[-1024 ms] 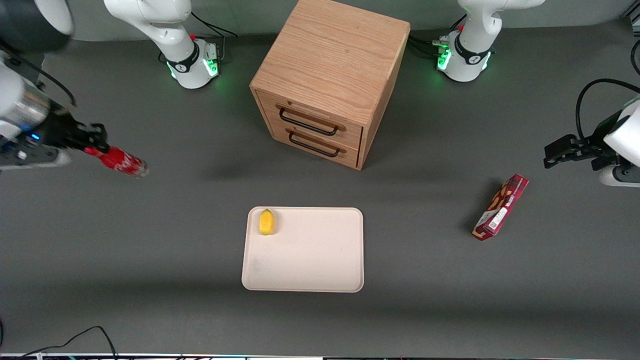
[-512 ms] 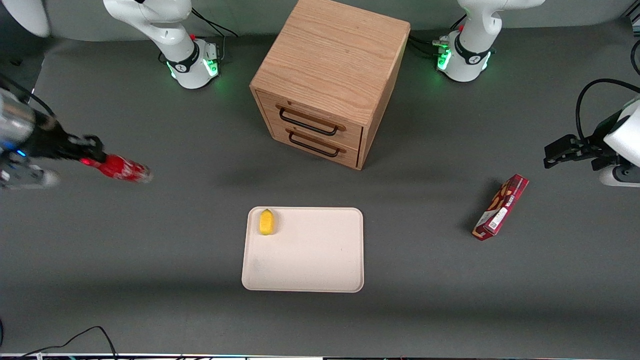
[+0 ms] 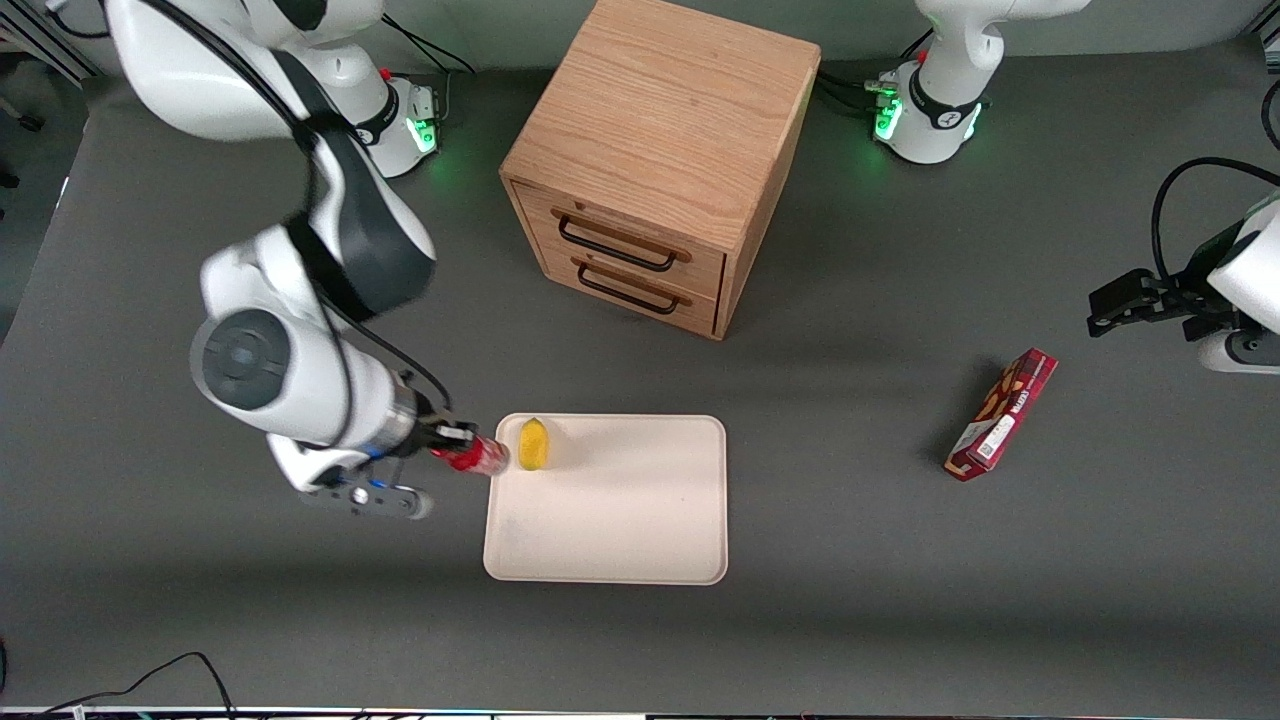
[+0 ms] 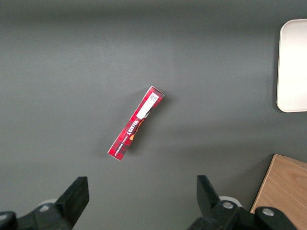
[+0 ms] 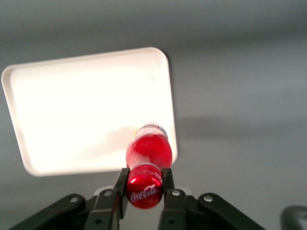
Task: Place coke bottle on tray
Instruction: 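Carry the bottle over the white tray beside the lemon, then lower the bottle onto the tray and open the right gripper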
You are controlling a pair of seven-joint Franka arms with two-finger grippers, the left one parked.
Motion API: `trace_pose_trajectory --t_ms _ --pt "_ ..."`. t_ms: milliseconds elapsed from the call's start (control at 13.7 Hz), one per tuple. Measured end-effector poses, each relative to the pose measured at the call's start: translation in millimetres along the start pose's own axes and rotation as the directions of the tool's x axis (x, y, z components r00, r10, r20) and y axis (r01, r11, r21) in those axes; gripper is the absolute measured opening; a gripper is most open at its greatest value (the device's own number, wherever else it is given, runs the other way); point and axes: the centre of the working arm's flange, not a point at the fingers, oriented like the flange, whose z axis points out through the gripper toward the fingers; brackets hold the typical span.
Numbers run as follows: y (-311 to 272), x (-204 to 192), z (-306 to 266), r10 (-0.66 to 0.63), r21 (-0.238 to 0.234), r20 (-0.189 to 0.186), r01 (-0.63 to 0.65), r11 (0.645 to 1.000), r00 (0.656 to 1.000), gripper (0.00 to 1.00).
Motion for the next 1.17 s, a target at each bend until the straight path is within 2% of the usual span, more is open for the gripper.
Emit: trace_pose_trajectory --t_ms 220,439,878,1024,1171 --pt "-7.6 15.2 48.3 0.021 -0.032 -0.046 -0.022 0.999 0.999 0.31" --pt "-11.7 23.5 71.6 0.029 -0.016 -0.074 -0.031 0.999 0.997 0.31" --pt "-13.9 31.1 93.1 0.021 -0.015 -0.112 -0.023 1.000 0.993 0.31" --pt "-13.7 33.2 93.2 0.014 -0.024 -0.129 -0.017 1.000 0.992 0.34" --pt "-13.0 34.2 90.9 0.010 -0.034 -0.141 -0.015 0.999 0.990 0.52"
